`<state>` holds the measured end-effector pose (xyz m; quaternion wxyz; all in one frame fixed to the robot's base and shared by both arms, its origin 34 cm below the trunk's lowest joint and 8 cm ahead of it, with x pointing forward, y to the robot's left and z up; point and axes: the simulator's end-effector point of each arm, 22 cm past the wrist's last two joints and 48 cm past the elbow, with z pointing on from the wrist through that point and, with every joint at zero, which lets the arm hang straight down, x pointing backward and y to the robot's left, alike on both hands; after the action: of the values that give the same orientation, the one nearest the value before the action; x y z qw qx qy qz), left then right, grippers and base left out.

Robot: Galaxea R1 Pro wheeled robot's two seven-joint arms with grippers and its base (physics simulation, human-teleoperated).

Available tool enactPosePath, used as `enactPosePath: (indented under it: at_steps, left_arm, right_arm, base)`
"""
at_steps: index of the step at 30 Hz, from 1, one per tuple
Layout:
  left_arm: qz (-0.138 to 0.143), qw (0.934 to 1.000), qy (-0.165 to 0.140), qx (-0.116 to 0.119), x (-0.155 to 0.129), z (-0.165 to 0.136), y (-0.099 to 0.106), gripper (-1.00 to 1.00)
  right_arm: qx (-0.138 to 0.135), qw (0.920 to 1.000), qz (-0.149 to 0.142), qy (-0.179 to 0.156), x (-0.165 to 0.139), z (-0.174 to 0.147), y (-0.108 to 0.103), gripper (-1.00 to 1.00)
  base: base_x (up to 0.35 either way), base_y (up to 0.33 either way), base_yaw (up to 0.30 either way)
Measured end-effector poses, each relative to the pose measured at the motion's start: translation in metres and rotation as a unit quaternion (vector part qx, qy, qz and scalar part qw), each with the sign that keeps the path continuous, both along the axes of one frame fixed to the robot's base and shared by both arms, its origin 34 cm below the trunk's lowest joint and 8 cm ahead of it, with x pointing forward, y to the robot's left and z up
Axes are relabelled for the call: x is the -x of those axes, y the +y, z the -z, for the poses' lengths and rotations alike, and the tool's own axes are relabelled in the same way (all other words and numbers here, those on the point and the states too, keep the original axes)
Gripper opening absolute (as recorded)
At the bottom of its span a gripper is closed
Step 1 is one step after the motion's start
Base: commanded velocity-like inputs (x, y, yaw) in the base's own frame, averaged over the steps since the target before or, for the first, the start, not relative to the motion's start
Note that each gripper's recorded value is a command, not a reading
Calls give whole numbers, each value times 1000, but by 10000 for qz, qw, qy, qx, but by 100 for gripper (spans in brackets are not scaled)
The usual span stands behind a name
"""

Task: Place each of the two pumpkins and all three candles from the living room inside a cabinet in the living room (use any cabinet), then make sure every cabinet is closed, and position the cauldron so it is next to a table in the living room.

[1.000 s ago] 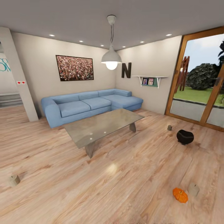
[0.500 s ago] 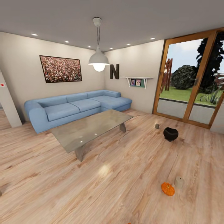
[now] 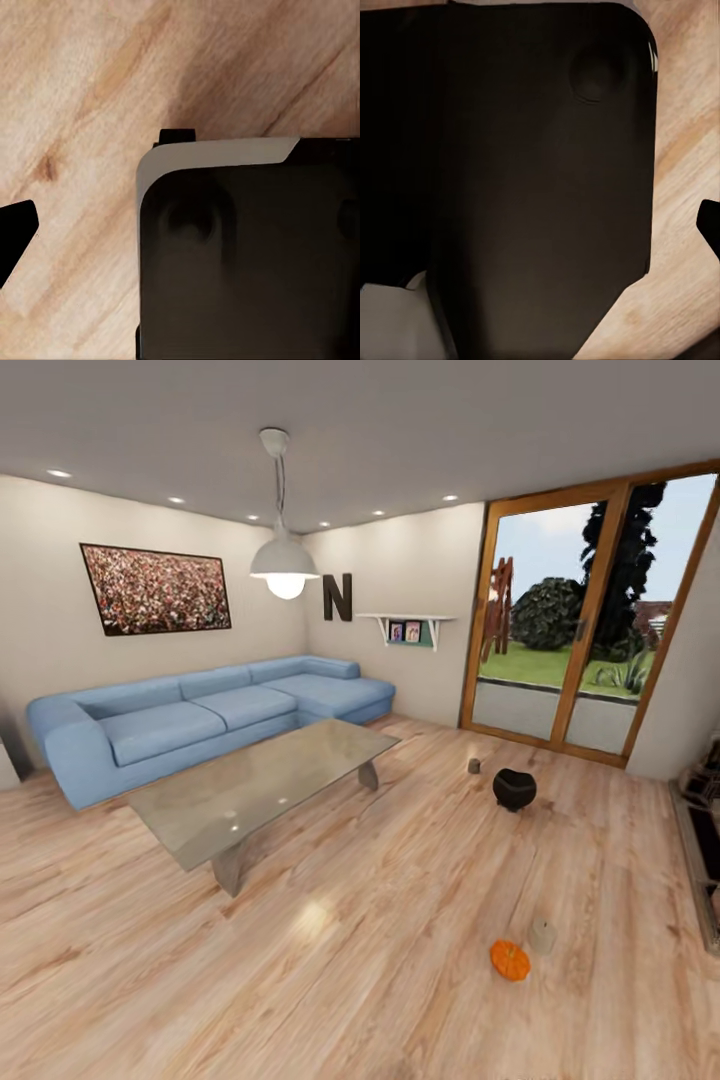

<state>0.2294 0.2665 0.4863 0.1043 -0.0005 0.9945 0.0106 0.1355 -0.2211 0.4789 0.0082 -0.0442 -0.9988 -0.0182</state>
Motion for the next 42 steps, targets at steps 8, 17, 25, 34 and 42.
enactPosePath:
  at_steps: [8,17,25,34,42]
  left_arm:
    - [-27,9999,-101,16,-12,-15,-2,100]
    - [-36,9999,-144,27,-14,-29,-3,100]
    - [-30,9998,-171,21,-14,-40,-3,100]
    - [-21,9997,-224,25,-16,-54,-3,100]
    - [-4,9996,-272,23,-18,-65,-3,100]
  right_arm:
    - [-34,9999,-108,-96,-6,-12,4,100]
    - [-87,9998,-146,-138,-8,-26,8,100]
    - [-82,9997,-134,-187,-10,-37,8,100]
    - [-87,9997,-65,-229,-12,-49,9,100]
    - [-87,9996,-33,-260,-13,-60,10,100]
  base:
    - [0,0,-204]
    - [0,0,-102]
    - [0,0,-2]
    - [0,0,-123]
    - [0,0,-188]
